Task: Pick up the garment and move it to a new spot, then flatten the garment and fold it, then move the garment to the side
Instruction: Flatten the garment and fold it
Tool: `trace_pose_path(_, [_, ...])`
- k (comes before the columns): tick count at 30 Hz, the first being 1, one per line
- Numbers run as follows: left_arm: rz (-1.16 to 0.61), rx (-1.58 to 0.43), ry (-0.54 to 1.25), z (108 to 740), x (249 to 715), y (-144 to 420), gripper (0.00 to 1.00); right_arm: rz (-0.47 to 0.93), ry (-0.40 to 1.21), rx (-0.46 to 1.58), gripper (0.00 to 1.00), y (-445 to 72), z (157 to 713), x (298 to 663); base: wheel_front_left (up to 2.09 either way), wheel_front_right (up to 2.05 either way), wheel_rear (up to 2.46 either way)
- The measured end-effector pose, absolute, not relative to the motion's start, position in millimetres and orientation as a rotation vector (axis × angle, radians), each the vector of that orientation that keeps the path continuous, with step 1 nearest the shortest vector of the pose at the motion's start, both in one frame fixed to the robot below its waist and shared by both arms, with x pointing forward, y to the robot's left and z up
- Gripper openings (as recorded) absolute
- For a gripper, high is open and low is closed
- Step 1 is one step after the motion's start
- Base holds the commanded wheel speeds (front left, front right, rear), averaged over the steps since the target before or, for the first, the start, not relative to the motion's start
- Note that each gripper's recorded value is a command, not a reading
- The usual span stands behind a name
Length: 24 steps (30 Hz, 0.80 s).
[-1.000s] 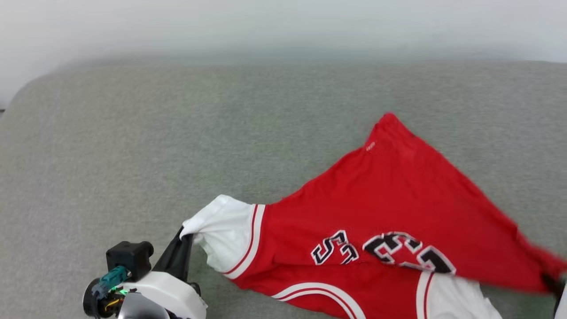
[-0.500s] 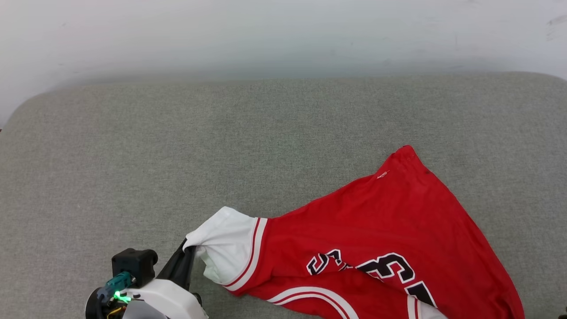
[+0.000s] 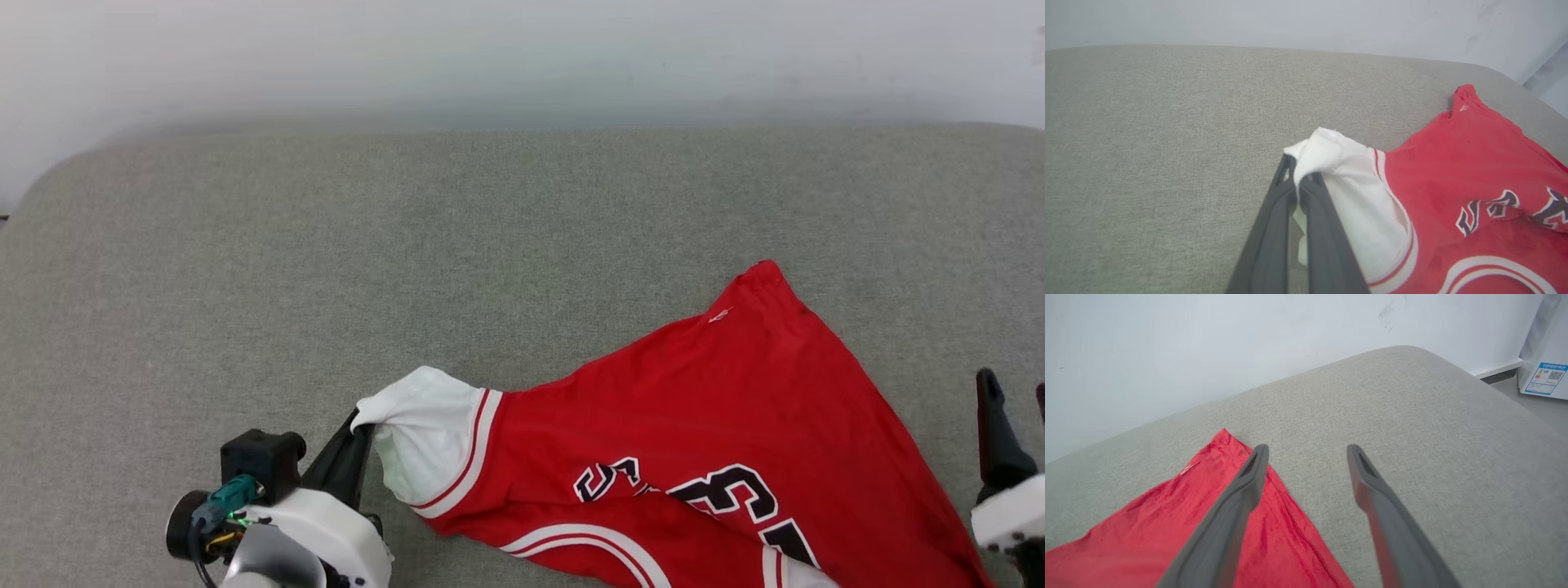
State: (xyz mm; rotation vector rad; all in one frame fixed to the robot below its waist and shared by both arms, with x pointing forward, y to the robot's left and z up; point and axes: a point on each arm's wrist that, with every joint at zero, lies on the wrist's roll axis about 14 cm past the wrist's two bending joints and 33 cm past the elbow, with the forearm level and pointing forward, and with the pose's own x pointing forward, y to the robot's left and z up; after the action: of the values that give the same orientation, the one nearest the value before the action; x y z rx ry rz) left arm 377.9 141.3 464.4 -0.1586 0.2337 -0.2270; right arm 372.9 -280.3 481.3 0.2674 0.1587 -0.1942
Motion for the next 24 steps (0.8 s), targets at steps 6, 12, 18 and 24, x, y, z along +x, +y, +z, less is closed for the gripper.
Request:
trace_pose_path(6, [-0.242,-0.141,0.209,466.5,394.4,139.1,0.0,-0.11,0.228,0.232,1.0,-272.2,474.3,429.1,0.0,0.0,0.0])
trace_pose_path(12, [-0.256,-0.133,0.19,464.6,411.4,137.4,0.0,0.036,0.446,0.154,1.0,-246.0,454.2,484.9,0.0,0.0,0.0])
trace_pose_path(18, [-0.245,-0.15,0.204,450.9,420.5,136.9,0.0,0.172,0.697,0.053,1.0,-216.0,420.7,516.1,0.0,0.0,0.0])
trace_pose_path(24, [-0.233,-0.161,0.222,437.3,427.7,139.3,0.0,0.277,0.873,-0.061,1.0,-190.5,388.0,530.3,0.0,0.0,0.0])
